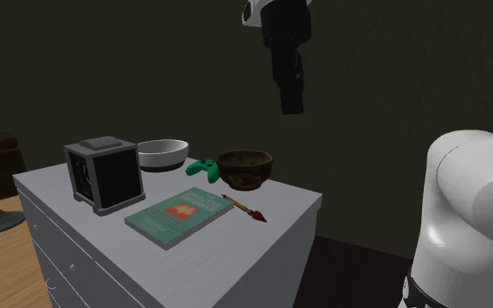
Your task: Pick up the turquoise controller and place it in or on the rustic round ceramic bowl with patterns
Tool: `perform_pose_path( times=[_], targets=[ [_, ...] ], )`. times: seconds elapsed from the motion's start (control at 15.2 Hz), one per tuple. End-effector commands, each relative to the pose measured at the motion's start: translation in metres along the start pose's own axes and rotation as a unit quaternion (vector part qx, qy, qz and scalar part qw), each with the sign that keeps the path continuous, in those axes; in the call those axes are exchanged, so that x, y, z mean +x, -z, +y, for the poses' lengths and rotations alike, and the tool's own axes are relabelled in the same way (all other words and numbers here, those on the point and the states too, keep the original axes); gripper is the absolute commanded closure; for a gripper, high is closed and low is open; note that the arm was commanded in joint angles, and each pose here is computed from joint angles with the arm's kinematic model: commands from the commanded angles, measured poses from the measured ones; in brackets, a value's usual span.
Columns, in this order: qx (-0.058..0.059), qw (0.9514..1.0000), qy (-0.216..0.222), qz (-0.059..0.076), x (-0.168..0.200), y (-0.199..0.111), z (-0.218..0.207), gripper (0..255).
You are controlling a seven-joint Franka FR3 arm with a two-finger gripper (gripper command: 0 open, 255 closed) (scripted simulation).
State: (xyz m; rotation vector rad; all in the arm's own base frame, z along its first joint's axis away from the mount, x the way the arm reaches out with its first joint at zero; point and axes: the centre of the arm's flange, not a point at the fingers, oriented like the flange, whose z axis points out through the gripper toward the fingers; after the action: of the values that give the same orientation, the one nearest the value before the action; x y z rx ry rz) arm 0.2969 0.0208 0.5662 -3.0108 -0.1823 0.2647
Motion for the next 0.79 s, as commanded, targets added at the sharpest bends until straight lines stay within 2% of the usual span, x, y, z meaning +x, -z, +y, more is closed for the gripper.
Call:
perform_pose_path(
  times=[0.0,0.73],
  targets=[
    [0.000,1.0000,0.000,0.000,0.000,0.000,0.000,0],
    [-0.025,0.9983,-0.036,0.039,0.093,-0.045,0.082,0]
  ],
)
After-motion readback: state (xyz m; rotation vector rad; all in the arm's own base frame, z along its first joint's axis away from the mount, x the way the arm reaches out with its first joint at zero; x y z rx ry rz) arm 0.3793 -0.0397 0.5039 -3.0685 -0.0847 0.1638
